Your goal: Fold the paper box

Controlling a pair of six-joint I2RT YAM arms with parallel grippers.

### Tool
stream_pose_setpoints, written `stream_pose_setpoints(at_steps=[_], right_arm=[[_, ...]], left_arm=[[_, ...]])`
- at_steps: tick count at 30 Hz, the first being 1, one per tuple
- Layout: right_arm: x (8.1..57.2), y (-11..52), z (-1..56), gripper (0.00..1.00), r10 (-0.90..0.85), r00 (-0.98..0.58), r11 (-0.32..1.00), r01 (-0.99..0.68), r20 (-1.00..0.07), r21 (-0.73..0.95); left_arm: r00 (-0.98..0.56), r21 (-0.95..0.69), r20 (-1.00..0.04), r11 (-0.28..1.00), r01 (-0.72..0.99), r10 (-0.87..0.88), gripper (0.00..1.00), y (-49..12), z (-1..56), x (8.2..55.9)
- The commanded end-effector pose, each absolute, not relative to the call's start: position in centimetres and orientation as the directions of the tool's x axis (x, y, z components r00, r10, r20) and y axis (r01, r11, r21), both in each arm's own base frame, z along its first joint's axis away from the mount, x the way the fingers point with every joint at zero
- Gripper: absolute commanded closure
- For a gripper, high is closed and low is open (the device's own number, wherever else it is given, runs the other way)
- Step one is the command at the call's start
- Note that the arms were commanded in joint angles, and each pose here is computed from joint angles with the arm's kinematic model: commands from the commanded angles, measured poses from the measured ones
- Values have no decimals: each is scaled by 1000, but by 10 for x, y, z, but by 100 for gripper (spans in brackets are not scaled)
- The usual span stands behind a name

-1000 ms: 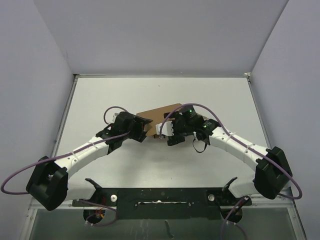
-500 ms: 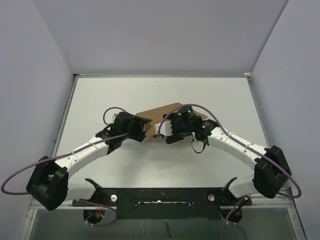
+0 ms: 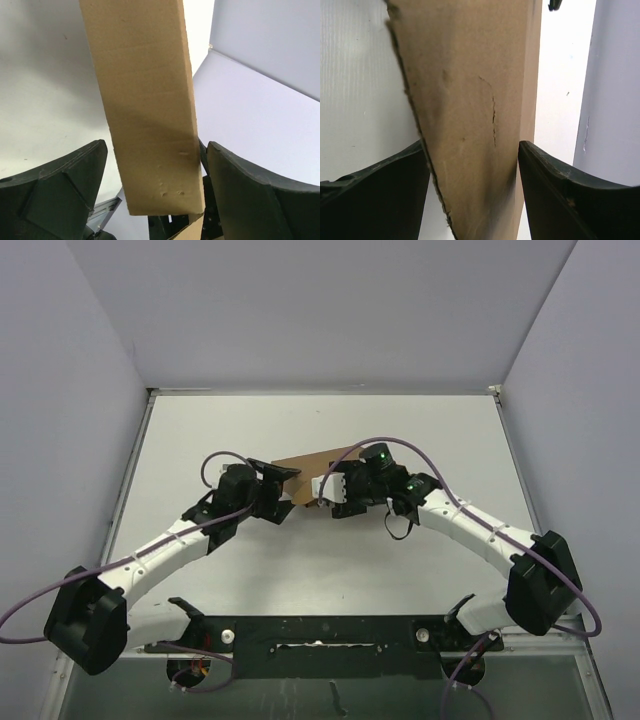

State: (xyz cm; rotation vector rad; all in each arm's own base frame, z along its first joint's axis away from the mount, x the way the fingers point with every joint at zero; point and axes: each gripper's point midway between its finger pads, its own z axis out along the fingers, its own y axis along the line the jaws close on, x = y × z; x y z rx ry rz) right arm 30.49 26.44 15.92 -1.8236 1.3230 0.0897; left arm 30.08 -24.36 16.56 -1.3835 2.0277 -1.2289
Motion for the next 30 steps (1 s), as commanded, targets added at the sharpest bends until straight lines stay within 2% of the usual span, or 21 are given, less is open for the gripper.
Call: stream_pose_setpoints(at_steps=[1, 9, 16, 19, 24, 27, 30], right_arm=[[312, 272, 190, 46, -693, 412, 6, -817, -591, -577], [317, 262, 208, 47, -660, 332, 84, -859, -674, -506], [322, 250, 230, 48, -607, 237, 172, -892, -758, -417], [324, 244, 242, 48, -568, 181, 217, -908, -803, -358], [327, 232, 260, 48, -478, 50, 282, -937, -877, -207], [326, 227, 268, 48, -421, -52, 308, -947, -906, -88], [327, 220, 276, 48, -355, -148, 328, -944, -923, 25]], left_arm=[[-443, -881, 148, 85, -466, -884, 18, -240, 197, 305], [-434, -897, 96, 111, -427, -896, 3, -225, 216, 299], [-428, -923, -43, 200, -329, -903, 2, -201, 241, 287], [-431, -922, -146, 281, -266, -890, 2, -191, 246, 282], [-468, -835, -455, 546, -72, -758, 2, -180, 247, 276], [-479, -780, -553, 625, 12, -681, 2, -178, 238, 270], [-486, -752, -603, 654, 82, -633, 2, -178, 224, 263]])
